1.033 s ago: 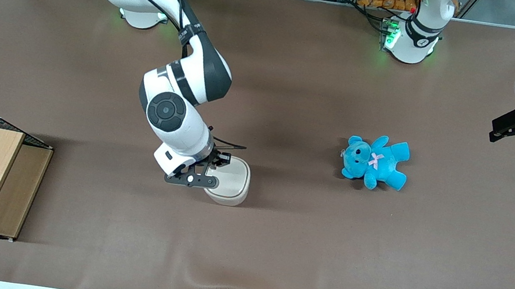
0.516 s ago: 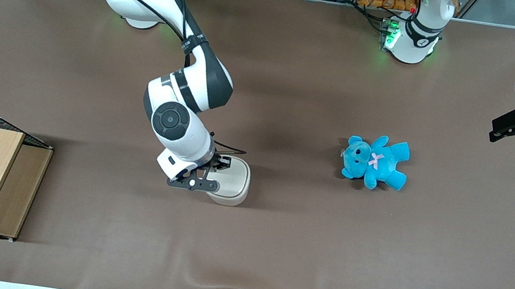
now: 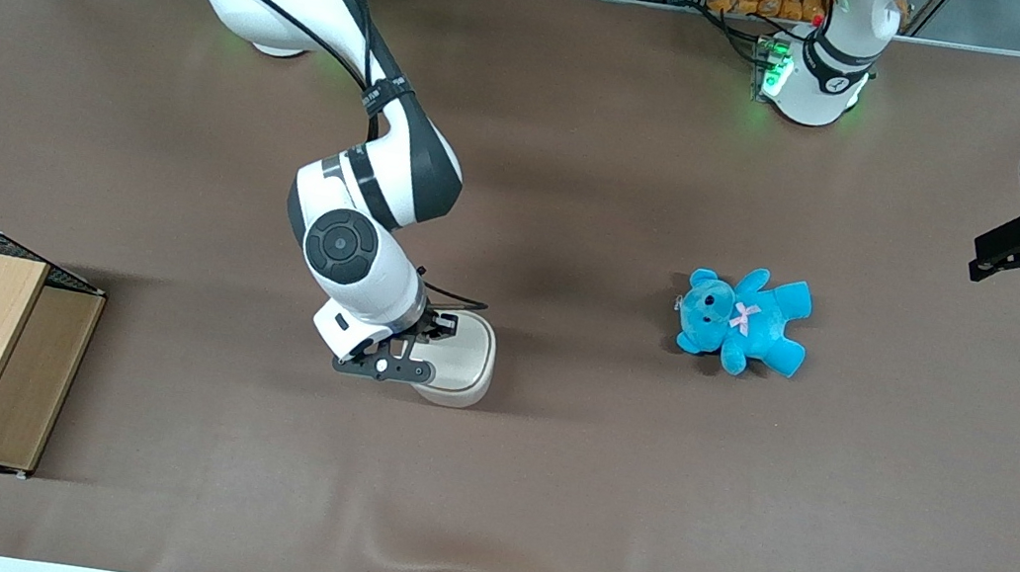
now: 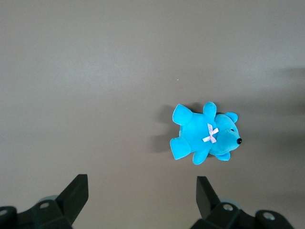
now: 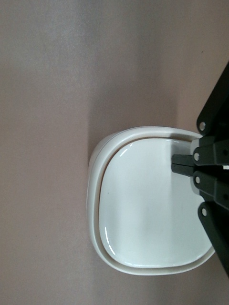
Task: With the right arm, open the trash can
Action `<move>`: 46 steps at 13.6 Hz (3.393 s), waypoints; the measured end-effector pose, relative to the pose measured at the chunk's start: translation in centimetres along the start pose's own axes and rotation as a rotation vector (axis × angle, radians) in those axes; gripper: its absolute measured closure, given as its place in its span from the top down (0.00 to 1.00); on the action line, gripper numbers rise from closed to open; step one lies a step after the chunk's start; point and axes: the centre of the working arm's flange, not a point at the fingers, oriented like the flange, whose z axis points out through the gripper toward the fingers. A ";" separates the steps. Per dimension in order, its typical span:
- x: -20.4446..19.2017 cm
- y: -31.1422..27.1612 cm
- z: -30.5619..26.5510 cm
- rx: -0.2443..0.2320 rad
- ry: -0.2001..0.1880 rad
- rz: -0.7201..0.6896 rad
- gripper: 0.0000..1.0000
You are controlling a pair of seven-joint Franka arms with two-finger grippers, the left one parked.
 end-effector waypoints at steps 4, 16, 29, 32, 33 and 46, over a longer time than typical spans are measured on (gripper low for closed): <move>0.0 0.0 0.1 0.000 -0.001 0.002 0.01; 0.0 0.0 0.1 -0.002 -0.005 0.007 0.01; -0.6 -0.2 -11.6 -0.006 0.002 0.013 0.17; -0.4 1.9 -15.4 -0.018 0.037 -0.002 0.52; -0.1 3.3 -16.3 -0.032 0.028 -0.008 0.61; -4.7 33.2 -36.7 -0.085 -0.026 -0.137 1.00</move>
